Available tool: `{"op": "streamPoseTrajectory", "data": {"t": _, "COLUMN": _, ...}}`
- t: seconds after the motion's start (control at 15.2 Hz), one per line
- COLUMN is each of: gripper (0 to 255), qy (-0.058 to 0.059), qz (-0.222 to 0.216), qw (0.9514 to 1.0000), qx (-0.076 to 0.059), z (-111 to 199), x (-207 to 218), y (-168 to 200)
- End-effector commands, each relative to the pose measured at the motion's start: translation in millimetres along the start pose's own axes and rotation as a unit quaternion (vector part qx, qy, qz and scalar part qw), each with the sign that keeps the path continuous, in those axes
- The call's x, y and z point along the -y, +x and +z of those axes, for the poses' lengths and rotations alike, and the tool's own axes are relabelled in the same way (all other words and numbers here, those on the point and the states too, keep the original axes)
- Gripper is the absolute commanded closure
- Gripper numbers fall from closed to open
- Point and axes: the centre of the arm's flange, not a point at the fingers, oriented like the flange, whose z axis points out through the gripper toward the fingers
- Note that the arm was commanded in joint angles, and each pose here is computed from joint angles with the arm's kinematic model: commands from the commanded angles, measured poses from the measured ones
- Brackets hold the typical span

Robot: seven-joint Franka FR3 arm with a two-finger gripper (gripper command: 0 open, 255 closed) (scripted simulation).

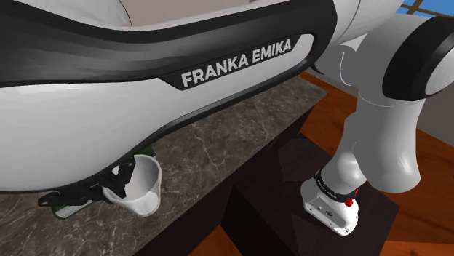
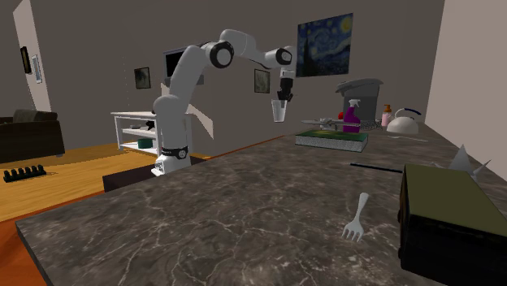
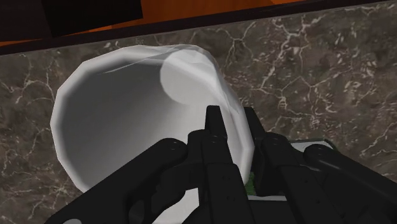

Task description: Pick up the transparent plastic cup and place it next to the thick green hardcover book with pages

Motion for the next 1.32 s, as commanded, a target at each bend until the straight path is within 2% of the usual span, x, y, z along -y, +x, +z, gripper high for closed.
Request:
{"op": "streamPoseTrajectory", "data": {"t": 0.0, "gripper": 255, "qy": 0.000, "qz": 0.000, "qw": 1.0000, "qx": 0.000, "z": 10, "x": 1, "y": 0}}
{"op": "streamPoseTrajectory", "data": {"t": 1.06, "gripper": 255, "qy": 0.000, "qz": 0.000, "qw": 1.0000, "qx": 0.000, "z": 95, "x": 13, "y": 2}}
{"op": "streamPoseTrajectory", "data": {"t": 1.25, "gripper": 255, "qy": 0.000, "qz": 0.000, "qw": 1.0000, "qx": 0.000, "z": 95, "x": 13, "y": 2}}
